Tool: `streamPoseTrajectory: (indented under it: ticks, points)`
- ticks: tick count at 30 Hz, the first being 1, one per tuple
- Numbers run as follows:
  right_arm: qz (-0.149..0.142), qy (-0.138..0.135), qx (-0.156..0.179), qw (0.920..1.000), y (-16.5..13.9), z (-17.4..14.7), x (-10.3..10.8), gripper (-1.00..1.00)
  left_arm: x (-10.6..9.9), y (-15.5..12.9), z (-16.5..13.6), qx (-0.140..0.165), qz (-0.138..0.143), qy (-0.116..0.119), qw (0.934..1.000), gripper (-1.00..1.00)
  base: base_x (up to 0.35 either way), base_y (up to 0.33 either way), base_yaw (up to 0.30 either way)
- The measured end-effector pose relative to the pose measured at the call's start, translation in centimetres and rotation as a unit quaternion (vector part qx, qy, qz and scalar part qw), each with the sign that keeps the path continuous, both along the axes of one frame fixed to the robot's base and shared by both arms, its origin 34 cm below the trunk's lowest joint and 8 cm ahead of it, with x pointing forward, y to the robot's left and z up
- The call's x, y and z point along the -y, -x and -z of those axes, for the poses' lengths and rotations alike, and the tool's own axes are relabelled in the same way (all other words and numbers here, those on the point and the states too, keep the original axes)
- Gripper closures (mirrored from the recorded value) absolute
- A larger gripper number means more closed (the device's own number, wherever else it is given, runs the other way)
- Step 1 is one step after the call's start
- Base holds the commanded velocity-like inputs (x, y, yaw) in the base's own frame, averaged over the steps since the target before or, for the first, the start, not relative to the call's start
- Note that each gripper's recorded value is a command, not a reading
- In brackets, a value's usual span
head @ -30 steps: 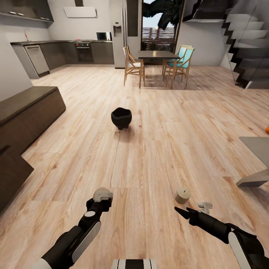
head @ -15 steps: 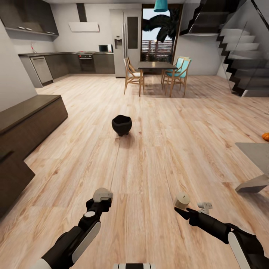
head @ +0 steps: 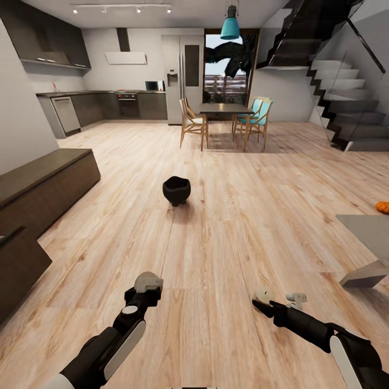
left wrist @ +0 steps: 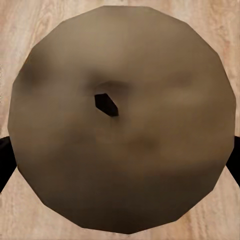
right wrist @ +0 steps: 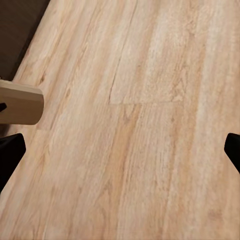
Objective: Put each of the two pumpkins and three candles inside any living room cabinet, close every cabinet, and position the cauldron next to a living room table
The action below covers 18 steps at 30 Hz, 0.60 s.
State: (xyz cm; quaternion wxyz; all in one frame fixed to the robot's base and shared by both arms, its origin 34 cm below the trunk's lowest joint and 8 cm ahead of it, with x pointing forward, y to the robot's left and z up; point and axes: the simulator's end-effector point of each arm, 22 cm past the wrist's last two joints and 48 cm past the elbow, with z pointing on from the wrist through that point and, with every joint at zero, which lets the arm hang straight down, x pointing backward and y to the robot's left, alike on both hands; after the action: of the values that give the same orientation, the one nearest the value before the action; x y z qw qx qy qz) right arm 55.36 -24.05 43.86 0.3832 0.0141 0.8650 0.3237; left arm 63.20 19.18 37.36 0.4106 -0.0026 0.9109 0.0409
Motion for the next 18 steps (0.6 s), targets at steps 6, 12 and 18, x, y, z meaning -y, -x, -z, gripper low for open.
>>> streamPoseTrajectory:
  ticks: [6, 12, 18]
  points:
    - [0.0, 0.0, 0.0, 1.0, -0.02, -0.04, 0.01, -1.0, 0.0, 0.06, 0.07, -0.001, 0.0, 0.0, 1.0, 1.0, 0.0, 0.0, 0.148]
    - [0.001, -0.001, 0.0, 1.0, -0.03, -0.05, 0.06, -1.0, -0.05, 0.11, 0.2, -0.003, 0.0, -0.002, 1.0, 1.0, 0.082, 0.0, 0.171]
    - [0.001, -0.001, 0.0, 1.0, -0.02, -0.06, 0.07, -1.0, -0.05, 0.1, 0.19, -0.003, 0.0, -0.002, 1.0, 1.0, 0.277, -0.079, 0.026]
